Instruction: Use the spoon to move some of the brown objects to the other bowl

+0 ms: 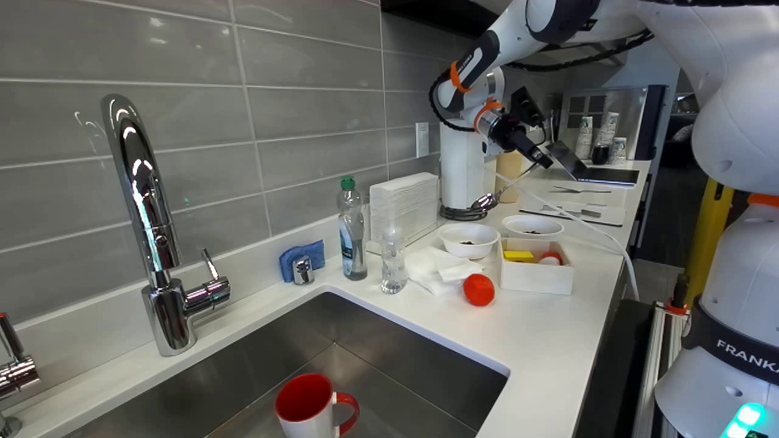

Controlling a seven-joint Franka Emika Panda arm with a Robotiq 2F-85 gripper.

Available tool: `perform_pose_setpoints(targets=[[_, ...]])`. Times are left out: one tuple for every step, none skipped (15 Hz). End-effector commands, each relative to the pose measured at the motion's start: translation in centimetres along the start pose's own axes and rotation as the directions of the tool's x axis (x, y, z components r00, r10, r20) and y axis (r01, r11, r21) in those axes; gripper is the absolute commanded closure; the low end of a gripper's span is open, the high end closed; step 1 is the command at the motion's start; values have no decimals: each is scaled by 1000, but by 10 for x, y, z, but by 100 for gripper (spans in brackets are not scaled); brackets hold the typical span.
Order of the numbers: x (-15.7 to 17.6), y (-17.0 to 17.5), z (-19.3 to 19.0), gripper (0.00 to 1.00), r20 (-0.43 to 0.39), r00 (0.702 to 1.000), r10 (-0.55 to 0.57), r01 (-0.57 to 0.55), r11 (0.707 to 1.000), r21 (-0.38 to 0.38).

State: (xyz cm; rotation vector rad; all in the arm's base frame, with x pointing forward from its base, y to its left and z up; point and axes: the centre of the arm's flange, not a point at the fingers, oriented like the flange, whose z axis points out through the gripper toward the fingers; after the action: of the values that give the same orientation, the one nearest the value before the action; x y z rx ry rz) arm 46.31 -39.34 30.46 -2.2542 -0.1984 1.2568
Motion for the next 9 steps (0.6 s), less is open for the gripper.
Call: perform_pose_setpoints(targets=[[22, 1, 23, 99, 24, 999, 36, -36, 999, -21], [25, 0, 24, 99, 12, 999, 44, -44, 999, -33], [27, 0, 26, 99, -3, 999, 50, -51, 998, -44], [30, -1, 27, 99, -15, 998, 55, -56, 997, -51], [34, -2, 29, 99, -30, 998, 61, -63, 996, -62], [37, -3, 30, 99, -42, 997, 66, -68, 995, -71], [40, -3, 32, 99, -54, 996, 70, -74, 994, -80], [42, -4, 33, 99, -63, 995, 72, -78, 993, -87], [43, -4, 34, 99, -76, 994, 76, -83, 992, -95]])
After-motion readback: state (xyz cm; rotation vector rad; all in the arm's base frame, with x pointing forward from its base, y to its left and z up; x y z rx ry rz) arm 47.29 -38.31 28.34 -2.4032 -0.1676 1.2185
